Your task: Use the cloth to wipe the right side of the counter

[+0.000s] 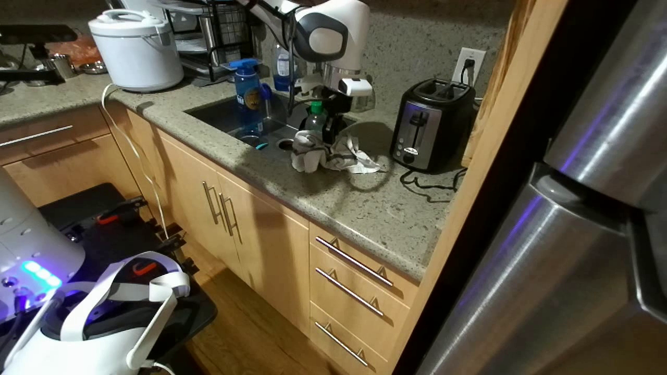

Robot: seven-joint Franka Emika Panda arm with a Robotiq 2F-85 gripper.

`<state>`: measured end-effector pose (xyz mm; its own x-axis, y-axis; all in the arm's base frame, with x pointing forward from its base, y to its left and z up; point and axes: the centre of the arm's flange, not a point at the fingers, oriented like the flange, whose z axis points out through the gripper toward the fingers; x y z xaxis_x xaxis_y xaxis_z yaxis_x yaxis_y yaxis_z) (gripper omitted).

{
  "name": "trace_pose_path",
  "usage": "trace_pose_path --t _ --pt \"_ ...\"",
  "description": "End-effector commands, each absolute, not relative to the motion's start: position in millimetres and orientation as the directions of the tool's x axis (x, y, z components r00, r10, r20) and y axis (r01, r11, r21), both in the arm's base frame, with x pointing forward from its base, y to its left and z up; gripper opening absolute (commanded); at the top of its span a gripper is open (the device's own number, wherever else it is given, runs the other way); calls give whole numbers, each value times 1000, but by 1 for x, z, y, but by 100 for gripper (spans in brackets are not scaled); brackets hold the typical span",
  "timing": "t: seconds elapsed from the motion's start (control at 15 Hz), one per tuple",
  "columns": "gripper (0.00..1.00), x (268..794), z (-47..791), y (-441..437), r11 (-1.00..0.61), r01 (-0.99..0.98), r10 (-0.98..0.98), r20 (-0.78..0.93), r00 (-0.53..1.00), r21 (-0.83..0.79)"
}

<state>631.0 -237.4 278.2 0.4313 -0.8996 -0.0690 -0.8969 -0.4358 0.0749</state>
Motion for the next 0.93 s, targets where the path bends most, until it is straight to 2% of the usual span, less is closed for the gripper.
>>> trace_pose_path --t 0.0,0.87 --pt "3 665 260 -241 -399 -911 -917 -57 395 106" --pt "3 703 248 -249 -330 -935 -944 -41 328 129"
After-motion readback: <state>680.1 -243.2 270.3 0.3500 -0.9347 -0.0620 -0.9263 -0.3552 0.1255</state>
